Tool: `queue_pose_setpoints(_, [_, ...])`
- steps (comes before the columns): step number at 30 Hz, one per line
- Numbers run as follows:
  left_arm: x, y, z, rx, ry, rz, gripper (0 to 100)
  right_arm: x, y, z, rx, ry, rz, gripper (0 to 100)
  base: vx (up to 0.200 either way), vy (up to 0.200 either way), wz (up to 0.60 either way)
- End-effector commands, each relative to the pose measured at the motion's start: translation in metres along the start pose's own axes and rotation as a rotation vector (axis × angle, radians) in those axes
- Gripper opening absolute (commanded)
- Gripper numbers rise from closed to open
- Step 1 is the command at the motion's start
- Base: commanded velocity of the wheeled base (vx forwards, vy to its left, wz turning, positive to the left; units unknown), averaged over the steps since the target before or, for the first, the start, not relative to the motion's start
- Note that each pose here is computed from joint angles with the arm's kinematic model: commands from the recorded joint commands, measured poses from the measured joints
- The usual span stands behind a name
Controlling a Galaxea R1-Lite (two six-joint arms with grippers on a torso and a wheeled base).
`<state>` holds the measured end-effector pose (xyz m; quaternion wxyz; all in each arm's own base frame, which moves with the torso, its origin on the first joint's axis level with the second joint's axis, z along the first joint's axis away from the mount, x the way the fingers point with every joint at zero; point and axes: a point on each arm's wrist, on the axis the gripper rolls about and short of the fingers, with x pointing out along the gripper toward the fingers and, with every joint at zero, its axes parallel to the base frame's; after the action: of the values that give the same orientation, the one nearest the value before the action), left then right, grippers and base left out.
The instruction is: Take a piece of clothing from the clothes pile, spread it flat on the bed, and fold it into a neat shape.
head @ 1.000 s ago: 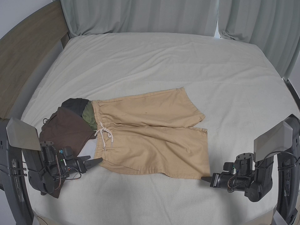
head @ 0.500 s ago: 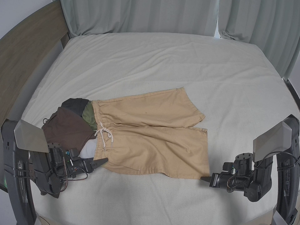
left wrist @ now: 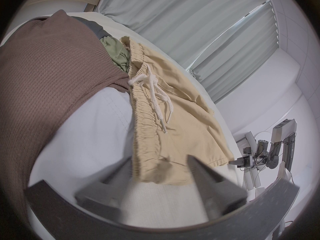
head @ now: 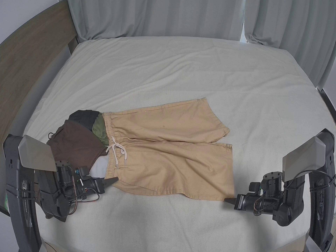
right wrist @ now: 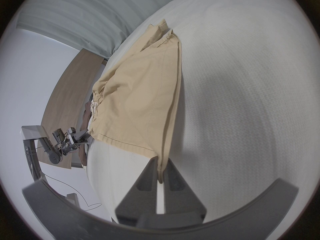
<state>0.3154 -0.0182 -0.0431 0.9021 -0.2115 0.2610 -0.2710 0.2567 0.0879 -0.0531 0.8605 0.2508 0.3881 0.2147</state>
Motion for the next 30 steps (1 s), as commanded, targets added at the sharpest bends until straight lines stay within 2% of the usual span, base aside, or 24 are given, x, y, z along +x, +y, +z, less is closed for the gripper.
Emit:
queue_pose_setpoints(1, [0.001, 0.000, 0.001, 0.001, -0.002, -0.002, 0, 0.000, 0.000, 0.000, 0.001, 0.001, -0.001, 0, 0.000, 0.000, 0.00])
queue_pose_setpoints(15, [-0.013, -0.003, 0.001, 0.016, 0.002, 0.014, 0, -0.021, -0.006, 0.005, -0.014, -0.023, -0.036, 0, 0.000, 0.000, 0.00])
queue_pose_setpoints(18, [-0.023, -0.003, -0.001, 0.032, 0.012, 0.028, 0, -0.024, -0.008, 0.003, -0.022, -0.014, -0.046, 0, 0.000, 0.000, 0.00])
queue_pose_setpoints(22, [-0.040, -0.008, -0.007, 0.006, 0.037, 0.048, 0, -0.027, -0.007, -0.003, -0.025, 0.012, -0.053, 0, 0.000, 0.000, 0.00])
queue_pose_setpoints(30, [-0.060, -0.014, -0.019, -0.019, 0.093, 0.024, 0, -0.034, -0.007, -0.012, -0.049, 0.061, -0.054, 0, 0.000, 0.000, 0.00])
